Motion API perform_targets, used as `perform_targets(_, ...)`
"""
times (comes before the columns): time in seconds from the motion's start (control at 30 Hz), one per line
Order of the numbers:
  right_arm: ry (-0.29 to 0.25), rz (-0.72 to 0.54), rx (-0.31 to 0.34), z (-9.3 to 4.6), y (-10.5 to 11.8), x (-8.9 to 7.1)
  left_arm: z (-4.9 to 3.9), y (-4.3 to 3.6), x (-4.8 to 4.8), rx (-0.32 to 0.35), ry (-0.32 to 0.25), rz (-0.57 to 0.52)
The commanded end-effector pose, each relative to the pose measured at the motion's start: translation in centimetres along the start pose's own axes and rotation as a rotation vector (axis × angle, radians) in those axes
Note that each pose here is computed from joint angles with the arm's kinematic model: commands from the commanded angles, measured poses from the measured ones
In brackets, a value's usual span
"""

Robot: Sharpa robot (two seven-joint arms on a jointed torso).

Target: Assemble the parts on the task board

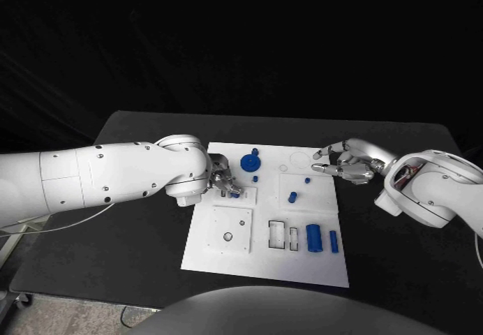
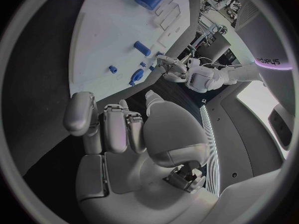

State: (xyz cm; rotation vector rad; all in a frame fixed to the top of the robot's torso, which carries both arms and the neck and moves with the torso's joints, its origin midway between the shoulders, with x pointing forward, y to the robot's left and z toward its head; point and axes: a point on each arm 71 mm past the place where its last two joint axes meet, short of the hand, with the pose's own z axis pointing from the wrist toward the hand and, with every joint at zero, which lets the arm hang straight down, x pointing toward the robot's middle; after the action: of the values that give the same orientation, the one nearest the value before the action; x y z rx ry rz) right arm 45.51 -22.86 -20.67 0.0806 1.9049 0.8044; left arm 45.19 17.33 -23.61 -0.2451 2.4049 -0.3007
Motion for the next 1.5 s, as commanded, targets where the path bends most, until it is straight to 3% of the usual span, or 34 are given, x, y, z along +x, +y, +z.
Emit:
perform_targets(0.03,0.018,-0.002,0.001,0.03,0.0,0.2,0.1,-0.02,0.22,-0.012,0.009,-0.007)
perform_targets(0.5,0.02,-0.001,0.006,-0.06,-0.16,0.2,0.14,0.02,0.09,-0.008,-0.021,0.01)
perform_targets(0.97,0.019,0.0,0.008,-0.11,-0.28,0.25,-0.21,0.16,-0.2,0.016,-0.086,0.031)
perform_targets(1.5,0.023,0.001,0.011,-0.13,-0.36,0.36,0.06,-0.22,-0.16,0.024,-0.084,0.045)
